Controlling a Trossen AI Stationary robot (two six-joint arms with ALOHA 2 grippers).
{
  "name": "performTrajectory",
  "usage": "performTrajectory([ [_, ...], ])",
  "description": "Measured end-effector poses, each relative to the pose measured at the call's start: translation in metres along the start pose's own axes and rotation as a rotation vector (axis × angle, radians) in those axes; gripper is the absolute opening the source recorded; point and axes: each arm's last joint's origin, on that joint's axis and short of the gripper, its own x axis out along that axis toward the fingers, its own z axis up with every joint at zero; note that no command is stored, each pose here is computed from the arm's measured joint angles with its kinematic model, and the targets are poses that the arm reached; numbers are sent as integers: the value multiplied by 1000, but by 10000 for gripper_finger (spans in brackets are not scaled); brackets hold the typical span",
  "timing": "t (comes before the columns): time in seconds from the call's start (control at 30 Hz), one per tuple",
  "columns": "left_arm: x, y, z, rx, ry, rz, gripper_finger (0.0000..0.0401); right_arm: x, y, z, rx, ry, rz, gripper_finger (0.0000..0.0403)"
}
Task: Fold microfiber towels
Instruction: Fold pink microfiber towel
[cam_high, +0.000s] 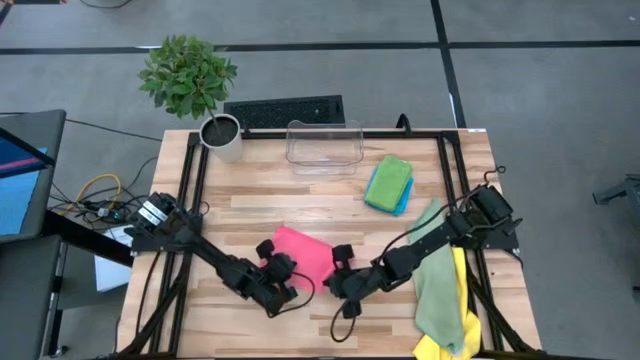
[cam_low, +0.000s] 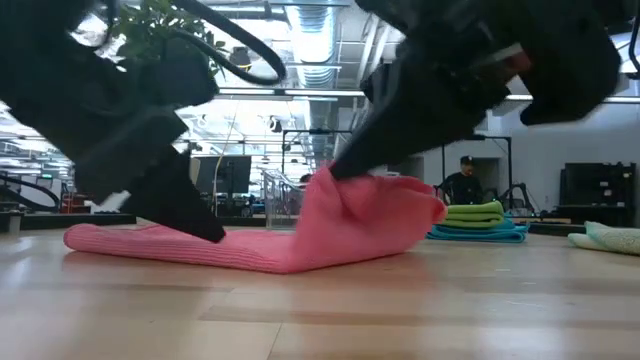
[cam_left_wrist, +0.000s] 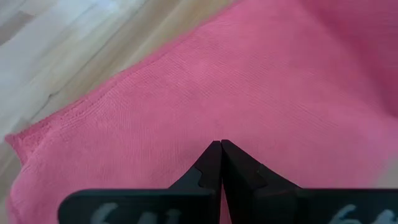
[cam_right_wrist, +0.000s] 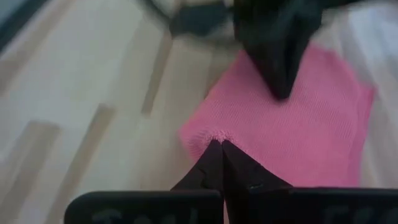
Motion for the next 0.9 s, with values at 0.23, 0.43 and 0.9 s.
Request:
performTrajectory([
  [0.23, 8, 5, 7, 13, 18, 0, 0, 9, -9, 8, 2, -97, 57, 17],
  [0.43, 20, 2, 6, 47, 17, -28, 0, 20, -14, 9, -6, -151, 86, 20],
  [0.9, 42, 3, 16, 174, -29, -61, 0, 34, -12, 7, -10, -130, 107, 20],
])
